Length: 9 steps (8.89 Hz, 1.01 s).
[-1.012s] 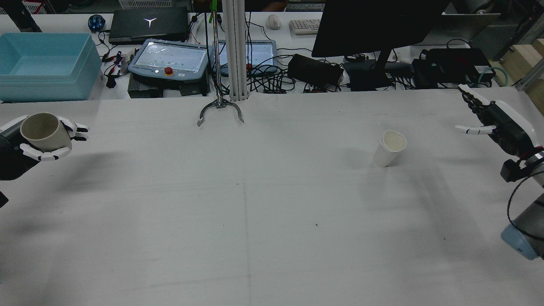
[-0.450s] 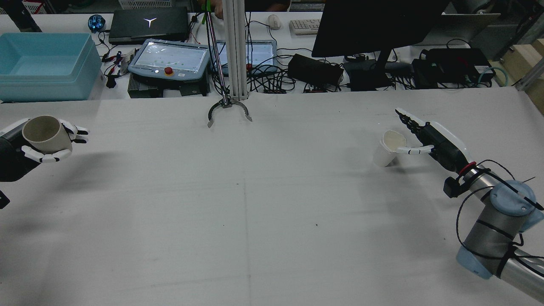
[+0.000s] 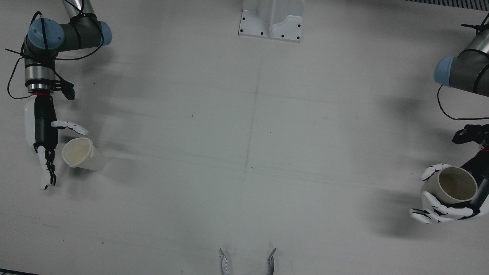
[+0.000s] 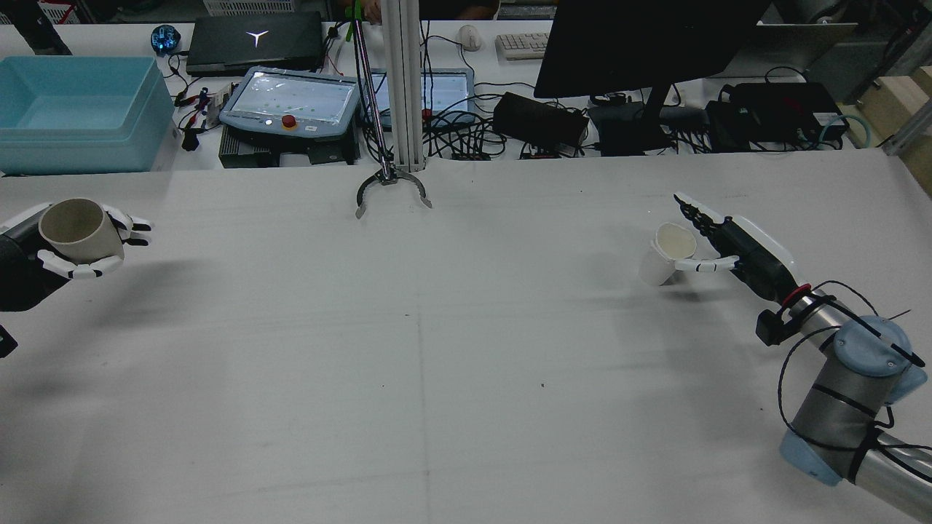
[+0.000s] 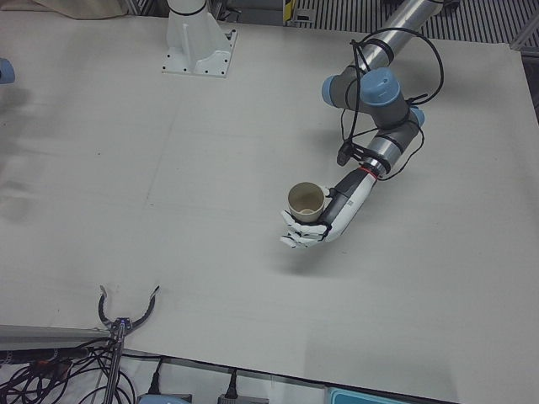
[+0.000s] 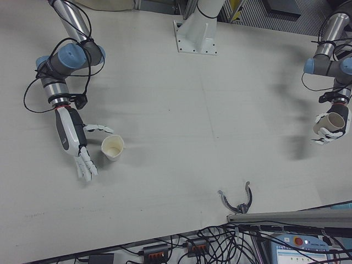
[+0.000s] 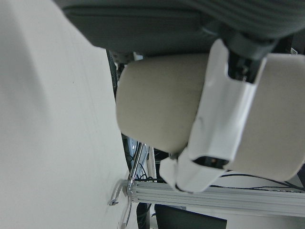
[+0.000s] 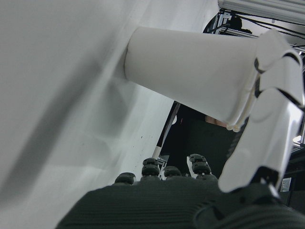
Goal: Pour water
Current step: 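Reach the right hand toward the other white paper cup, then adjust the right hand around the cup and close its fingers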
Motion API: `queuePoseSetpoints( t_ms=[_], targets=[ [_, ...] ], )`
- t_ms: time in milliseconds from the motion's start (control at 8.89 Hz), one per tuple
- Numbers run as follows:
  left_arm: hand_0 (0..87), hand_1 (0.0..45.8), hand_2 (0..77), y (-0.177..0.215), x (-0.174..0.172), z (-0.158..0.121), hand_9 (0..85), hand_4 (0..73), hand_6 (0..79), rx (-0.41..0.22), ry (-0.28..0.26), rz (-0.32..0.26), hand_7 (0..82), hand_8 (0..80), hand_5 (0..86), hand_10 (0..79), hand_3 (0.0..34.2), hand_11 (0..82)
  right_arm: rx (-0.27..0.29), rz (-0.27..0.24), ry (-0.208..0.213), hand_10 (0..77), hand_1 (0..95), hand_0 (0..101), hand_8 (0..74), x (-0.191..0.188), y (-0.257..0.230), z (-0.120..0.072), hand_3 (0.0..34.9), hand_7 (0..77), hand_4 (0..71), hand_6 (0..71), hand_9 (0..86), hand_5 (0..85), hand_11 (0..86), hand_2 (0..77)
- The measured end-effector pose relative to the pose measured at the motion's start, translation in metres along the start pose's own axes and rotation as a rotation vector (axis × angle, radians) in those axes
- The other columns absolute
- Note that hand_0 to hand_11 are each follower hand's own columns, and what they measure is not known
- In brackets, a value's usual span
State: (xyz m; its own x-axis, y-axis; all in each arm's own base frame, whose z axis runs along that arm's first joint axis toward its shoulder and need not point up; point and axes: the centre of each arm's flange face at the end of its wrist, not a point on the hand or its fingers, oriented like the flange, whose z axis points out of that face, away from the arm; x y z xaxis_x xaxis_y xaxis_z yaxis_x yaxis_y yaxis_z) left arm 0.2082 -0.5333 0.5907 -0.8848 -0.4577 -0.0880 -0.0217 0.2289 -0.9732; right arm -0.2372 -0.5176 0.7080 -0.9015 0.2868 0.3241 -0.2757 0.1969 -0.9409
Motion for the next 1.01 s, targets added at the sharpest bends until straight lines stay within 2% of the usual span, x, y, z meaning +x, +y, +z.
queuePoseSetpoints(
  t_ms=[225,337,450,562,675,787,899,1012],
  targets=[
    [80.5,24.0,41.5,0.0,0.0,0.0,31.1,62.2,44.7,0.002,0.0,0.0,54.0,25.1,27.8,20.2,0.0,32.7,-0.035,0.065,-0.028,0.0,16.4,46,6.0,-0.005,0.017,0.006,0.6,0.5,0.5,2.7,5.4,5.5,0.5,18.5],
    [80.5,24.0,41.5,-0.001,0.001,0.0,31.1,62.7,44.7,0.004,0.0,0.0,54.0,25.1,27.8,20.2,0.0,32.7,-0.043,0.076,-0.041,0.0,16.9,48,4.9,-0.009,0.023,0.007,0.6,0.5,0.0,7.6,3.3,7.6,0.5,22.4],
    [80.2,24.0,41.5,-0.002,0.001,-0.001,31.1,62.7,44.7,0.006,0.001,-0.001,54.0,25.1,27.8,20.2,0.0,32.7,-0.041,0.074,-0.051,0.0,16.9,48,4.9,-0.012,0.023,0.006,0.6,0.5,0.0,7.6,3.3,7.6,1.1,22.4],
    [80.1,24.0,41.5,-0.002,0.001,-0.002,31.1,62.7,44.7,0.009,0.001,-0.001,54.0,25.1,27.8,20.2,0.0,32.7,-0.031,0.072,-0.085,0.0,22.4,49,4.9,-0.018,0.02,0.004,0.6,0.5,0.5,9.8,2.7,7.6,0.5,22.9],
    [80.1,24.0,41.5,-0.003,0.001,-0.002,31.1,62.7,44.7,0.01,0.002,-0.001,54.0,25.1,27.8,20.2,0.0,32.7,-0.009,0.071,-0.15,0.0,18.0,49,4.9,-0.028,0.012,-0.003,0.6,0.5,0.5,8.7,2.7,7.6,0.5,21.8],
    [80.2,24.0,41.5,-0.003,0.002,-0.004,30.0,62.7,44.7,0.011,0.002,-0.001,54.0,25.1,27.8,20.2,0.0,32.7,0.018,0.06,-0.203,0.0,19.6,49,2.2,-0.033,0.002,-0.012,0.6,0.5,0.5,7.1,1.6,7.6,0.5,20.2],
    [80.3,24.0,41.5,-0.003,0.002,-0.005,30.0,62.7,44.7,0.012,0.002,-0.002,54.0,25.1,27.8,20.2,0.0,32.7,0.042,0.04,-0.239,0.0,16.9,48,2.2,-0.034,-0.007,-0.02,0.6,0.5,0.0,1.1,1.6,4.4,0.5,15.8],
    [80.3,24.0,41.5,-0.003,0.002,-0.006,30.0,62.7,44.7,0.013,0.002,-0.002,54.0,25.1,27.3,20.2,0.0,32.7,0.056,0.024,-0.256,0.0,19.1,48,2.2,-0.034,-0.012,-0.024,0.6,0.5,0.0,0.5,1.6,5.5,0.5,16.4]
  ],
)
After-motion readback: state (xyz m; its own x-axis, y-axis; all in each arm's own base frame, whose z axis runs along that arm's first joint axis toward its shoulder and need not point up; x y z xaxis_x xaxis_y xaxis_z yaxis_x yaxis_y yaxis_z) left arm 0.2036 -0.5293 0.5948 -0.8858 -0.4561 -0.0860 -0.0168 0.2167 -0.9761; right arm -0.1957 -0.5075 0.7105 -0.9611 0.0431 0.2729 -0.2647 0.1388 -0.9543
